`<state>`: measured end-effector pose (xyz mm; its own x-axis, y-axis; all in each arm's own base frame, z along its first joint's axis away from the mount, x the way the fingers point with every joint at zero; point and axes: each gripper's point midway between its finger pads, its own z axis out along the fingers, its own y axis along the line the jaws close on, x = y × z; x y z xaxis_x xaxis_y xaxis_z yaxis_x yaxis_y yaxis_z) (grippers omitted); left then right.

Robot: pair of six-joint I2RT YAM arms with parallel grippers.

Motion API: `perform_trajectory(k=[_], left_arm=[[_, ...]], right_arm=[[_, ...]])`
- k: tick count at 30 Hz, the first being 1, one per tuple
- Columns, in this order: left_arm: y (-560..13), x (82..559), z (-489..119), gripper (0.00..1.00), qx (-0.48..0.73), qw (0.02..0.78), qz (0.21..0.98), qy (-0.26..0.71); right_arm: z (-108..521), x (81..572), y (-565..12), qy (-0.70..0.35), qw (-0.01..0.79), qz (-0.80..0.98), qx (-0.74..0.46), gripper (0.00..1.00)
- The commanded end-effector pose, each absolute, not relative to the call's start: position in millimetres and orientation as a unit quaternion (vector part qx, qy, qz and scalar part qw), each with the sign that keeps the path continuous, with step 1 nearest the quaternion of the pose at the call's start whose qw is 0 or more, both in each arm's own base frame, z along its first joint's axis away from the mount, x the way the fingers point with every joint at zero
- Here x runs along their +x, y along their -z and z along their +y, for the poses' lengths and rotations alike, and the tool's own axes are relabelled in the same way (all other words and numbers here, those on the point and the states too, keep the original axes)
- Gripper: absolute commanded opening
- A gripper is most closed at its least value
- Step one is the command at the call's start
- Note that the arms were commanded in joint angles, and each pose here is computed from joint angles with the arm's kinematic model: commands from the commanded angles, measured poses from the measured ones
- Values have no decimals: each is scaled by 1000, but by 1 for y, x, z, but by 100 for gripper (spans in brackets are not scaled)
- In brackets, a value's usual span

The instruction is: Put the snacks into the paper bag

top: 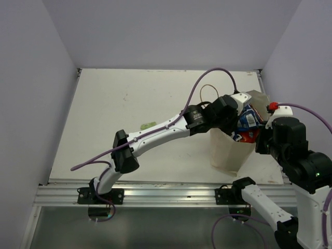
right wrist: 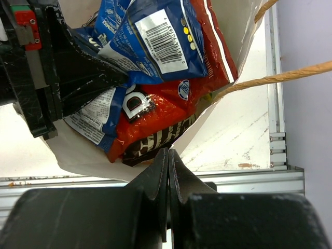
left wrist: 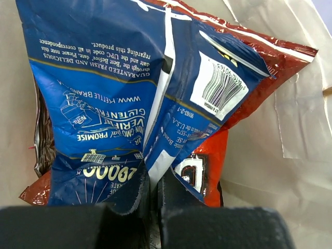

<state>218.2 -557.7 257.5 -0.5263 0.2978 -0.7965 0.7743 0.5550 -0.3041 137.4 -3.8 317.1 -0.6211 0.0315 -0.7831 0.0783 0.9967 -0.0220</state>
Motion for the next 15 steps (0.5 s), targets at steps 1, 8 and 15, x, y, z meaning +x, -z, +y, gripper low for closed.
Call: perform_trajectory(k=[1,8,15], left_arm=[[-264,214,-557,1,346,350,802,338],[-444,217,-546,91,311,548,645,433],[-534,237,-397,100,95,715,604,339]], right_arm=[[-5,137,-331,26,456,889,26,0],[-4,137,-329,23,454,890,23,0],[-4,138,-328,24,452,891,21,0]])
